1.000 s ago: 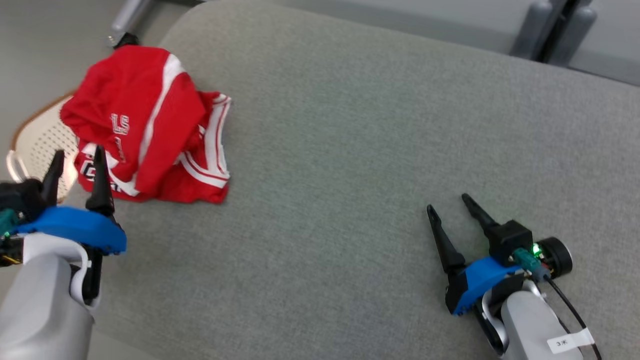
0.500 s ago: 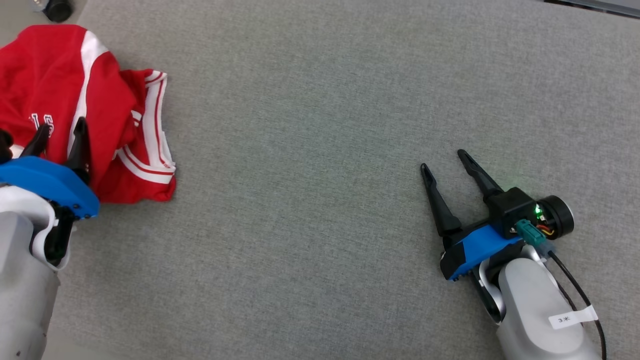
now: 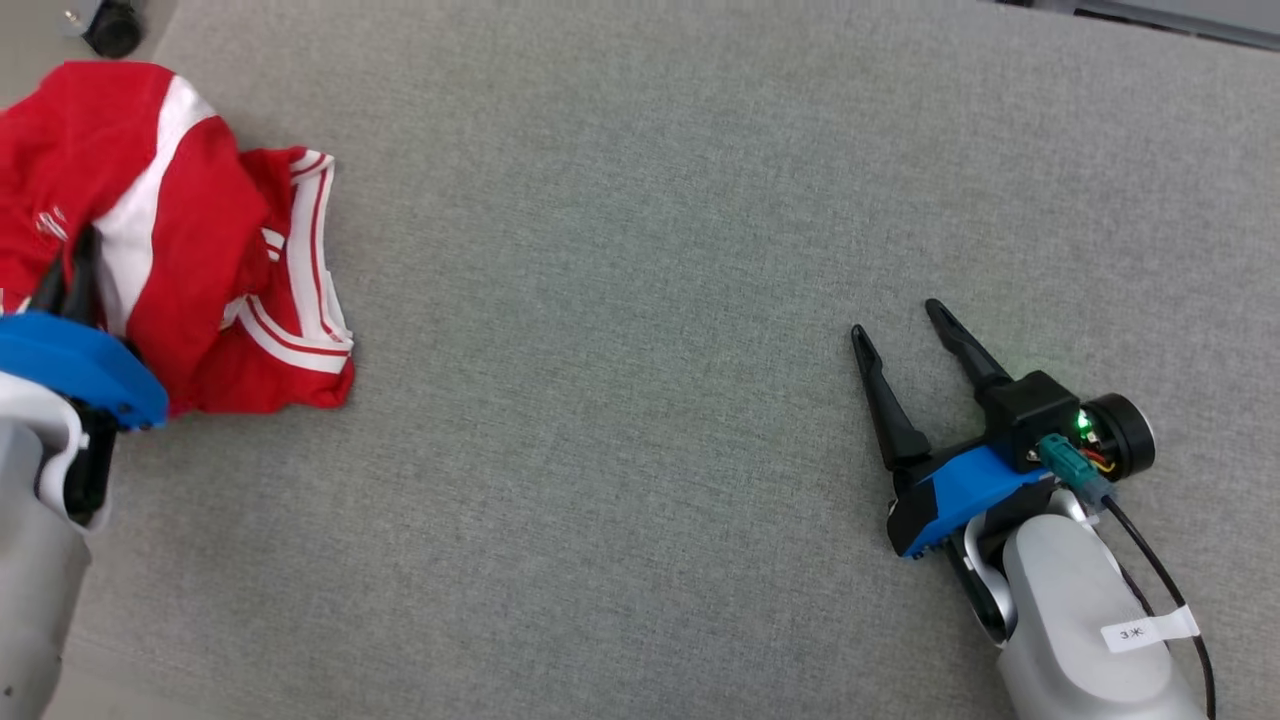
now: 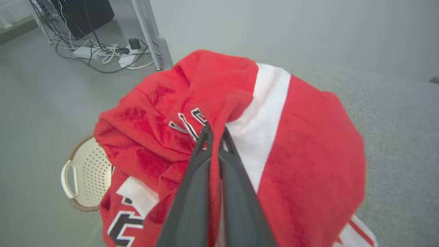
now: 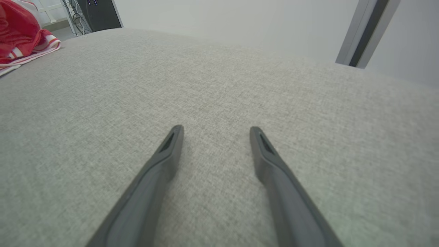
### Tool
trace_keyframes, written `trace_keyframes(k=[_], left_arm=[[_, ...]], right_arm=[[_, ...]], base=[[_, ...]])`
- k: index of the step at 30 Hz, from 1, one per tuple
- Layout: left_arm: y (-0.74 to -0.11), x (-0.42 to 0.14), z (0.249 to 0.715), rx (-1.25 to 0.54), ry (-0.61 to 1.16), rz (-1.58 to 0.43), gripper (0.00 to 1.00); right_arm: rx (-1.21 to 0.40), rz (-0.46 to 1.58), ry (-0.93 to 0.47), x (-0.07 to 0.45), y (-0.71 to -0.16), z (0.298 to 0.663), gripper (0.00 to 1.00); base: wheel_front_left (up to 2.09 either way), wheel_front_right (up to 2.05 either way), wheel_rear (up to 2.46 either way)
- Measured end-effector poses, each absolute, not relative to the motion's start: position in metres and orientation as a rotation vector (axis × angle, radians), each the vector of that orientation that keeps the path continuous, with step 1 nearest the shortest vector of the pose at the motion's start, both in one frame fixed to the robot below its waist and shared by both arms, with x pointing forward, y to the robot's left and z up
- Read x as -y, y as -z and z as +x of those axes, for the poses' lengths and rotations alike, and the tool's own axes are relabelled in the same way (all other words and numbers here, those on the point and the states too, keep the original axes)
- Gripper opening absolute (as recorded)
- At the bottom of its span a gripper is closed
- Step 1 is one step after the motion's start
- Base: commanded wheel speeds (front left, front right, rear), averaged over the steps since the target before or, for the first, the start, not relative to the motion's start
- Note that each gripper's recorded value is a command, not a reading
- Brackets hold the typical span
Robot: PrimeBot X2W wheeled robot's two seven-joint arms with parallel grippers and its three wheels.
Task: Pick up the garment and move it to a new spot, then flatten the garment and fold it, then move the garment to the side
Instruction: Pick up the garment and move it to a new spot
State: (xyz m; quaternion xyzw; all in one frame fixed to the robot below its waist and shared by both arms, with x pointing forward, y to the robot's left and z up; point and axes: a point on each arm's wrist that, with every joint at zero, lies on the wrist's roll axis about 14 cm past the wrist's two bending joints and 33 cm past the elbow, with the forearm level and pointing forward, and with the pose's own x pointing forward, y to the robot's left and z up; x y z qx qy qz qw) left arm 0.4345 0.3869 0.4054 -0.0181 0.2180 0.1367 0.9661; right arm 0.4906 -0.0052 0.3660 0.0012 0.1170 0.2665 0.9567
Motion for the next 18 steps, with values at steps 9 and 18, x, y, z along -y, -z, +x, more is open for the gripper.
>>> trace_keyframes(k=[9, 18], left_arm=[[-0.544, -0.370, 0.481, -0.076, -0.119, 0.105, 0.00], [-0.631, -0.266, 0.494, 0.201, 0.157, 0.133, 0.00]], right_arm=[[-0.242, 0.016, -0.520, 0.014, -0.385, 0.469, 1.00], [-0.230, 0.054, -0.438, 0.047, -0.407, 0.436, 1.00]], base=[[0.00, 0.00, 0.00], [0.00, 0.00, 0.00]])
